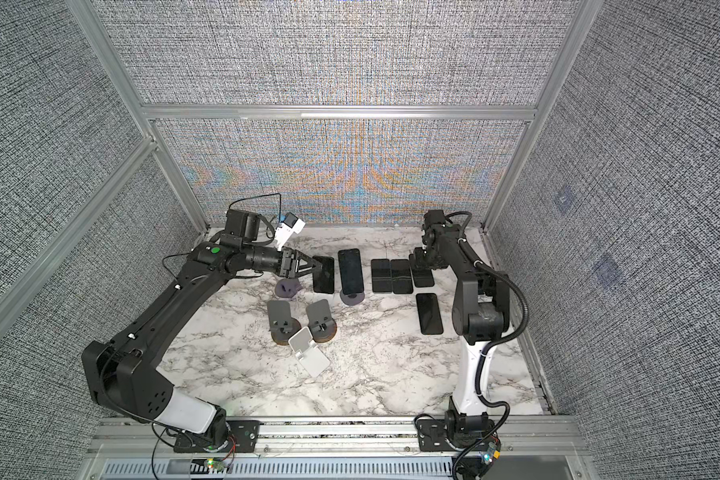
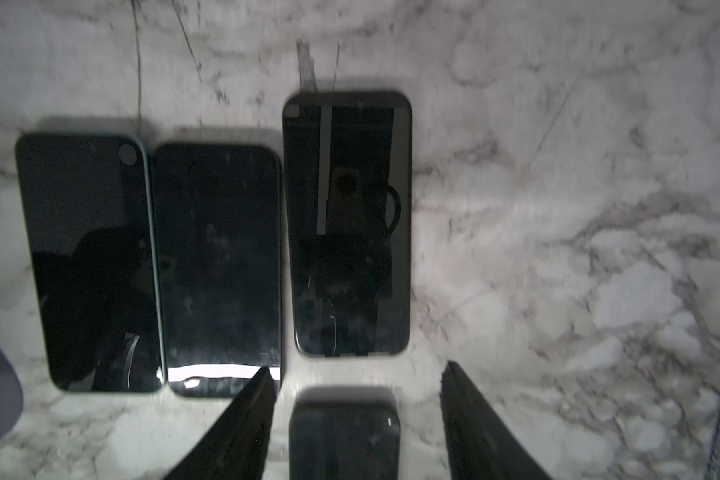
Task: Remove the phone from the phone stand
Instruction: 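Raise the open right gripper up and away from the placed phone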
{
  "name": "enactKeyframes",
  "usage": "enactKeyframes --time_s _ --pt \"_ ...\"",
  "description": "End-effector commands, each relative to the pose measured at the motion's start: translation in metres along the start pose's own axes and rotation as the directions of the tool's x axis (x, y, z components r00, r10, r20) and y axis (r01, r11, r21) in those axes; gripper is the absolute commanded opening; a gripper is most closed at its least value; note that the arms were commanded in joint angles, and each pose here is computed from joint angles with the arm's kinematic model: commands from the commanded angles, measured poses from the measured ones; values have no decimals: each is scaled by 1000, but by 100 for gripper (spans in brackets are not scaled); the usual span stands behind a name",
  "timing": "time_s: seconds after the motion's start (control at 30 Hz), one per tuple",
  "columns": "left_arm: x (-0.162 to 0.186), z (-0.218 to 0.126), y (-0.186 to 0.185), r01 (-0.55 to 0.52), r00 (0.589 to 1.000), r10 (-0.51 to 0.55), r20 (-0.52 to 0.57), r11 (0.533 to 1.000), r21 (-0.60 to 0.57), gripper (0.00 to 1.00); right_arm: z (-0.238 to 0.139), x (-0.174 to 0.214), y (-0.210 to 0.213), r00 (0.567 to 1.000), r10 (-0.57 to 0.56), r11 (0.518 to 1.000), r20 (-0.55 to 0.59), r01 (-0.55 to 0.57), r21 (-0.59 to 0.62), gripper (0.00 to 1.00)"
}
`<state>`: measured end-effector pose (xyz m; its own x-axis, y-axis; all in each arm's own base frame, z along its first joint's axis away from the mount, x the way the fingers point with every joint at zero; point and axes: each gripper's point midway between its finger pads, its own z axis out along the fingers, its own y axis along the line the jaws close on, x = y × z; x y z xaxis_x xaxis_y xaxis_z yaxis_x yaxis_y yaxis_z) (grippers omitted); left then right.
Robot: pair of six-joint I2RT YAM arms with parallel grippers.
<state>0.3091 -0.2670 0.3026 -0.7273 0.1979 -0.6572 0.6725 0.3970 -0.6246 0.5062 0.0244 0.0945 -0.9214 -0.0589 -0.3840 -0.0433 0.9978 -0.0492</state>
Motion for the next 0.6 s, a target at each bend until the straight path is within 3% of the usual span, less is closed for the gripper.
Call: enactKeyframes --time_s 0.0,0.3,0.57 --pt "-2 -3 -3 -25 1000 25 11 1000 0 68 13 -37 0 996 11 1000 90 -11 3 51" --pt "-3 -4 -2 -26 1000 26 15 1000 -6 68 63 -72 1 994 46 998 102 -42 -42 39" --pt "-4 -5 1 -26 999 26 21 1000 -10 68 83 -82 3 993 52 997 106 -45 -68 38"
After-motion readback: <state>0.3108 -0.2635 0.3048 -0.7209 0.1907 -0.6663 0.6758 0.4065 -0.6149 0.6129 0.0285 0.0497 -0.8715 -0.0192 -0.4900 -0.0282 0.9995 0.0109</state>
